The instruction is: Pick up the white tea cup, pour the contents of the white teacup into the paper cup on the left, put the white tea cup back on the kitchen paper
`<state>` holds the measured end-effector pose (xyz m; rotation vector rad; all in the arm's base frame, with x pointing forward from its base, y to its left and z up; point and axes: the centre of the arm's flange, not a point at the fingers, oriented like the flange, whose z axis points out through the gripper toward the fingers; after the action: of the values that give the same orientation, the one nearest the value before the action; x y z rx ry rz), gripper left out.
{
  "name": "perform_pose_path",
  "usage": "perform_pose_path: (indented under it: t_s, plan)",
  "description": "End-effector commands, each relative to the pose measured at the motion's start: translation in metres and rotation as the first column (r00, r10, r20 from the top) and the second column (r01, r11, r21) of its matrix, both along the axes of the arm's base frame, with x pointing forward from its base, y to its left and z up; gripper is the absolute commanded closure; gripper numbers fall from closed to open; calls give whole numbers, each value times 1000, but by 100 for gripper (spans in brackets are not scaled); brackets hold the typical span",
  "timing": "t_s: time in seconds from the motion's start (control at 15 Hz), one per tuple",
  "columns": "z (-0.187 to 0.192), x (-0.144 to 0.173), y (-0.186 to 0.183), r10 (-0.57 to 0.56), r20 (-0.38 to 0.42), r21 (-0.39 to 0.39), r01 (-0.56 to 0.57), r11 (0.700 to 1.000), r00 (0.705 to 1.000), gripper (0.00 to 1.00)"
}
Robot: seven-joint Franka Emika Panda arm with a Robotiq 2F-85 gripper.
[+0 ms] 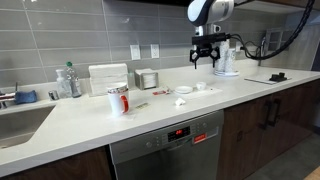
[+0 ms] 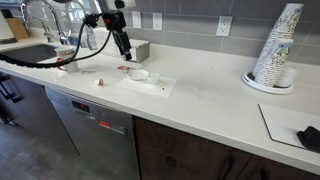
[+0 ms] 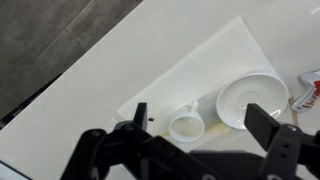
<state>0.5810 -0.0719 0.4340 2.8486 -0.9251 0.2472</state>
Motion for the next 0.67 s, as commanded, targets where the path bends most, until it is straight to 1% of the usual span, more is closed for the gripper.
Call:
perform_pose_path:
  t_s: [0.0,0.07,0.13,0.27,0.4,0.47,0.6]
  plan:
    - [-9,15,6,-31,-56,3,32,999,998,0]
    - [-15,21,10,-42,-50,5,43,999,998,0]
    - [-20,27,13,-47,-61,22,48,999,997,0]
    - [-37,41,17,-114,-49,25,115,993,992,0]
    - [-56,49,18,-158,-55,31,160,987,986,0]
    - [-65,52,17,-159,-59,37,162,986,985,0]
    - [-85,58,13,-189,-48,42,191,981,981,0]
